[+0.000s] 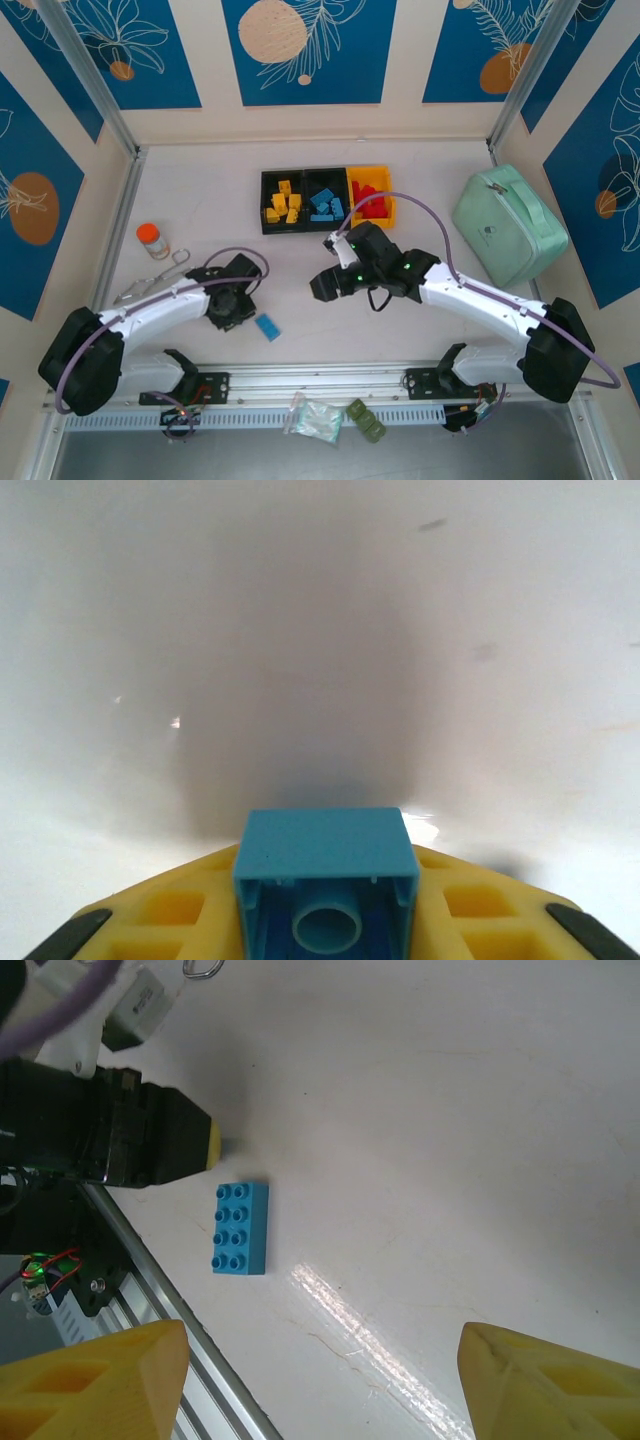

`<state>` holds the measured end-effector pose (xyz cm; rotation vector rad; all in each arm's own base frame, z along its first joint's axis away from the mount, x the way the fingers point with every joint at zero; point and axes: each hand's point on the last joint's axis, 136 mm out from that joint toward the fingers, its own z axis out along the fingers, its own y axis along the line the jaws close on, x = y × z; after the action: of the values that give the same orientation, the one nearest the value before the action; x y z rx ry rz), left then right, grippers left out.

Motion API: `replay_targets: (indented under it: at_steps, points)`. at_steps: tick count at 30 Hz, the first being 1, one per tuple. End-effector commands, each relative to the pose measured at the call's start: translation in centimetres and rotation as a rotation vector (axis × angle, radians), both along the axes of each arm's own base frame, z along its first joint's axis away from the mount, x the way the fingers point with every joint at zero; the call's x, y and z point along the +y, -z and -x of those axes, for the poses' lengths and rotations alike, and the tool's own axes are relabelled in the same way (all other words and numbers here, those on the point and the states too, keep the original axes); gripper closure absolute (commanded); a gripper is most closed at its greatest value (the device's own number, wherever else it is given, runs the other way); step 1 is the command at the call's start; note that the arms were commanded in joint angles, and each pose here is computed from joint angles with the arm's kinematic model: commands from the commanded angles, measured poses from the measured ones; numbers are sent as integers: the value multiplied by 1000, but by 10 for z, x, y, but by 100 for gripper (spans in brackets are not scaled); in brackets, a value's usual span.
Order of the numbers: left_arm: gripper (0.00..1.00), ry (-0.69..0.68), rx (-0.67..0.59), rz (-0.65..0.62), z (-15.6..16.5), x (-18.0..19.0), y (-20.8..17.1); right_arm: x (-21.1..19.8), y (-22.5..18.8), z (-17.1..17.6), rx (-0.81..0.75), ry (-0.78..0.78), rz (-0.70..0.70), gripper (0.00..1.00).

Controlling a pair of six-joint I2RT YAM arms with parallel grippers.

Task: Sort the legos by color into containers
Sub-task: Pick up the lego from the bottom-left of the table, then place the lego in the container.

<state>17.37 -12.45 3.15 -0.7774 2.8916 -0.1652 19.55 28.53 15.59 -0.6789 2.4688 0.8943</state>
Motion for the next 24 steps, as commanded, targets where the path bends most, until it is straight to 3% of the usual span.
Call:
replay_targets:
  at_steps: [1,13,24]
  points:
    - [66,79,-91,26,-31,-22,-25,-13,-7,-3,-17,45,-11,28]
    - [66,323,-240,33,-130,-98,-98,-81,-19,-22,-22,280,-28,28]
    - [65,466,-275,50,-205,-166,-113,-110,-19,-34,0,414,-24,28]
